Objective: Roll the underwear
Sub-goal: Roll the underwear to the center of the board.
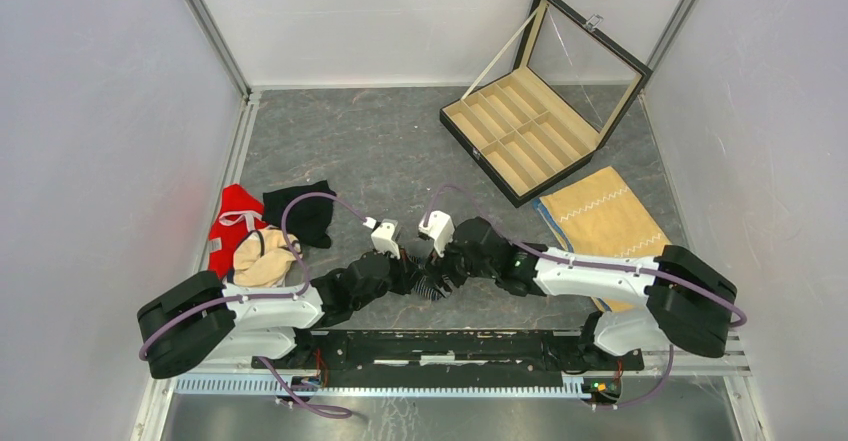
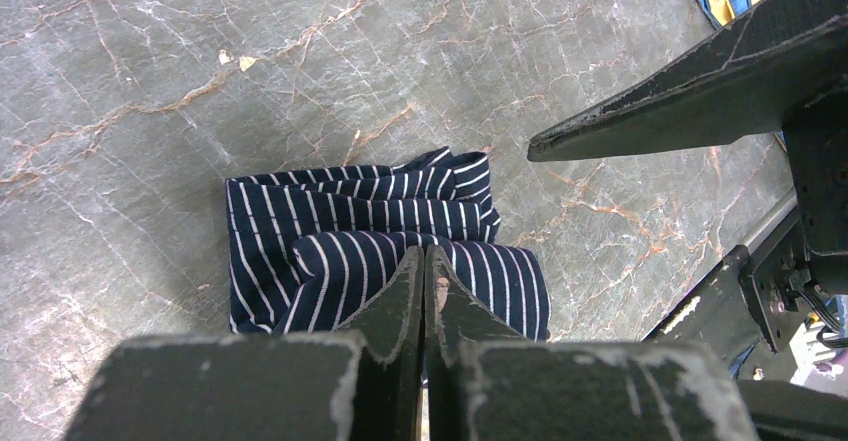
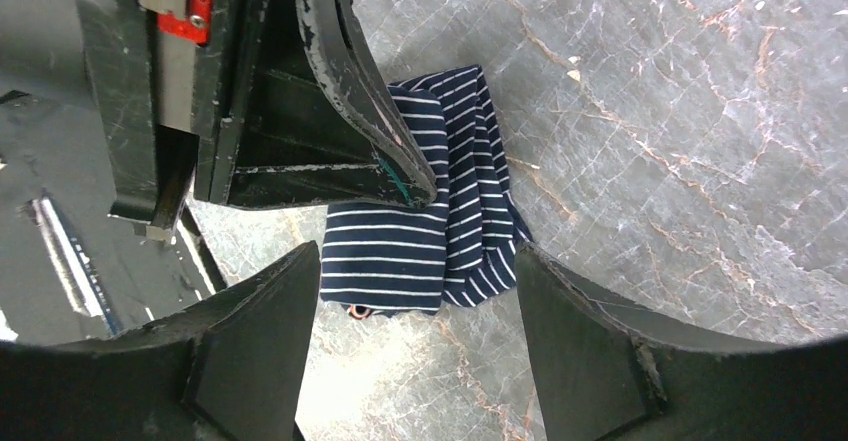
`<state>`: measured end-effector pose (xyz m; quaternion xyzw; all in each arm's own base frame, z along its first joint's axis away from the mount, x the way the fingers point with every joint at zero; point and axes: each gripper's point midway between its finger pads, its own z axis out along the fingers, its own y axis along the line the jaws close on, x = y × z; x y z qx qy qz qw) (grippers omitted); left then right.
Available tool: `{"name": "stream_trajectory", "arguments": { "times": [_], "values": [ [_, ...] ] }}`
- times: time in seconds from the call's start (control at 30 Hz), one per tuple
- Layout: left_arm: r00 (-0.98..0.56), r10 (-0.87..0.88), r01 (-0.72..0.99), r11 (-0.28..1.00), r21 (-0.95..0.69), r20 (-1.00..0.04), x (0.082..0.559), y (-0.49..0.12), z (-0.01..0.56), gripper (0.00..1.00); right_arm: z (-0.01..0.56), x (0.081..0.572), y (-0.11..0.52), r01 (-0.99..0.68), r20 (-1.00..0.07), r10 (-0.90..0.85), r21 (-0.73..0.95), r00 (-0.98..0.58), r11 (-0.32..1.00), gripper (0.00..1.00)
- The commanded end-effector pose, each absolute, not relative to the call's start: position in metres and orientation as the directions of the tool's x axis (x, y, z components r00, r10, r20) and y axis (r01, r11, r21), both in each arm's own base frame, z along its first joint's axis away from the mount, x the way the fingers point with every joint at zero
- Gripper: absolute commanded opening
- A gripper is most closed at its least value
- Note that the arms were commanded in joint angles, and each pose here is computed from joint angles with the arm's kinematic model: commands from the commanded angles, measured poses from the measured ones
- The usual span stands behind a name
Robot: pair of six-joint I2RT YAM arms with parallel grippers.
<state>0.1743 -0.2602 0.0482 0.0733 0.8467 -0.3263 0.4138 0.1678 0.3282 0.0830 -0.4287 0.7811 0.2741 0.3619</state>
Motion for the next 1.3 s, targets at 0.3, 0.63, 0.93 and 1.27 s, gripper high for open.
{"name": "stream_trajectory", "arguments": {
  "times": [0.3,0.63,0.93,1.27],
  "values": [
    [-0.704,-0.080,0.344,0.831,-0.437,-0.706,0.161,-0.239,0.014,0.02,0.069,0.161,0.343,-0.855,-0.795,-0.566,-0.123,-0.220,0.504,0.75],
    [-0.703,-0.085,0.343,0.829,-0.441,-0.706,0.162,-0.240,0.015,0.02,0.050,0.157,0.347,-0.851,-0.787,-0.578,-0.139,-0.215,0.506,0.58],
    [-0.657,-0.163,0.329,0.817,-0.474,-0.736,0.173,-0.243,0.045,0.02,0.041,0.155,0.341,-0.834,-0.779,-0.565,-0.102,-0.272,0.542,0.12],
    [-0.586,-0.252,0.336,0.789,-0.514,-0.770,0.178,-0.234,0.096,0.09,0.031,0.153,0.328,-0.788,-0.764,-0.456,0.109,-0.456,0.606,0.00]
  ]
}}
